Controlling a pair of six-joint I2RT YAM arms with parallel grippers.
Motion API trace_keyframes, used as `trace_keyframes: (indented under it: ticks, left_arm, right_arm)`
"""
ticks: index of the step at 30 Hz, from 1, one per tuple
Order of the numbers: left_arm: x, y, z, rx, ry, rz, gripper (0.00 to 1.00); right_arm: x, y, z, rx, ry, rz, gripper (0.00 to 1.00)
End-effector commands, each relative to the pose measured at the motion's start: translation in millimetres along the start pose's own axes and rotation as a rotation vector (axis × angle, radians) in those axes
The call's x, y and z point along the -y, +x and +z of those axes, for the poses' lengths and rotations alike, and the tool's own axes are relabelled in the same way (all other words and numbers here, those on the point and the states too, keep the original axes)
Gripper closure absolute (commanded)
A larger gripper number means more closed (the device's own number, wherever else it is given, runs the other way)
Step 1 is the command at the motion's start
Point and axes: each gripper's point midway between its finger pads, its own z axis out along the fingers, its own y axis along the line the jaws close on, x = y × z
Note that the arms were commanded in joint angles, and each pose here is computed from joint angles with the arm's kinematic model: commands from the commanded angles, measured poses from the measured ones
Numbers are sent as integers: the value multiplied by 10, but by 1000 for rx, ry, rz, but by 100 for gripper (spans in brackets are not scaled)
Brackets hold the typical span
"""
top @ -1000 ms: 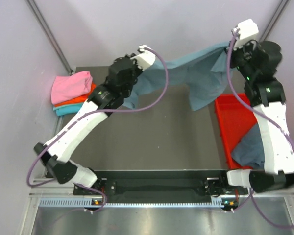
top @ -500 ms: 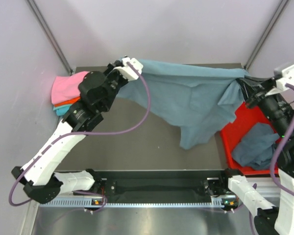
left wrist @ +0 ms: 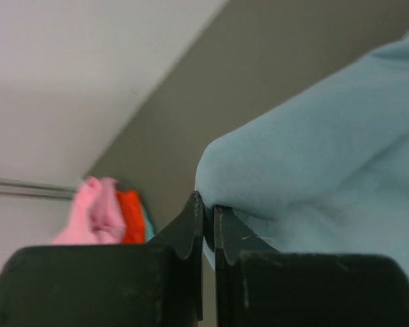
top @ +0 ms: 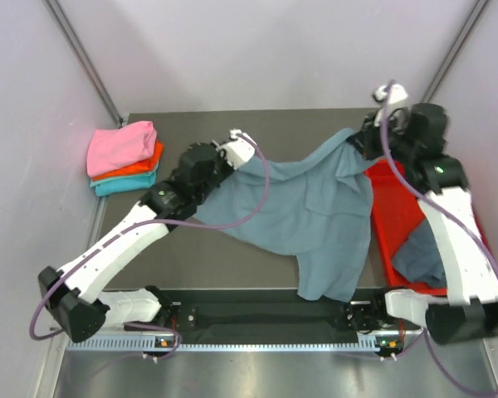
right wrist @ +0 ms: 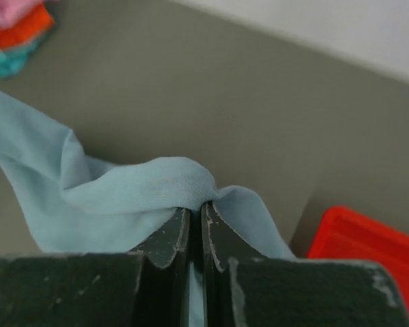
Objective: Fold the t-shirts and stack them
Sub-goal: Flatten the tshirt out
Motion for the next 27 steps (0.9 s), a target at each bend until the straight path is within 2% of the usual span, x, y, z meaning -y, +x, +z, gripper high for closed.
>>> trace_keyframes:
  ticks: [1,4,5,7,8,10,11,13,14,16,17,19,21,23,25,27]
  left_arm:
    - [344,366,209,-69,77,-114,100]
    - [443,779,626,-129,73,-139,100]
    - [412,1040,839,-193,54,-146,100]
    - [224,1077,1118,-198,-10,-176,100]
    - [200,1363,1327,-272,-25,-184,100]
    - [-37,1345,1576,-274,-93,-221,100]
    - [-38,1580,1748,-325,-98,-230,100]
    - [-200,1544,1969,-311,-141,-241,100]
    - [-135,1725,2118,-347,-142,-233,100]
    - [-290,1665,2294,-338,-208,-226,100]
    - [-247,1774,2399,-363,-218,-223,87]
    - [-419,1634,2470,-348,-270,-224,71]
    - [-560,1506,2433,-326,-308,-231,54]
    - [-731,1271,2264,-283,-333,-245,50]
    - [-750,1199,2104,-276,-323,-257,46]
    - [-783,1041,1878,-254,-292,-271,45]
  right_arm:
    - [138,485,442,-127,-40,32,100]
    - [375,891,844,-223,-14,36,100]
    - [504,1049,1046,-262,0,41,100]
    - [683,1173,1242,-293,19,38,100]
    - [816,1265,1451,-317,29,51,100]
    - [979,1331,1643,-335,45,73,100]
    - [1085,1376,1828,-341,54,86,100]
    - [1183,1404,2001,-337,63,94,100]
    - [1249,1447,2136,-340,69,92,100]
    - [1278,1465,2268,-336,71,87,100]
    - [1328,1498,2352,-341,84,80,100]
    - [1338,1513,2407,-346,93,72,100]
    - [1372,1448,2372,-341,113,52,71]
    - [1377,1301,2214,-322,137,28,47]
    - [1404,1200,2063,-306,161,12,35]
    - [1365,1074,1837,-282,176,-11,34]
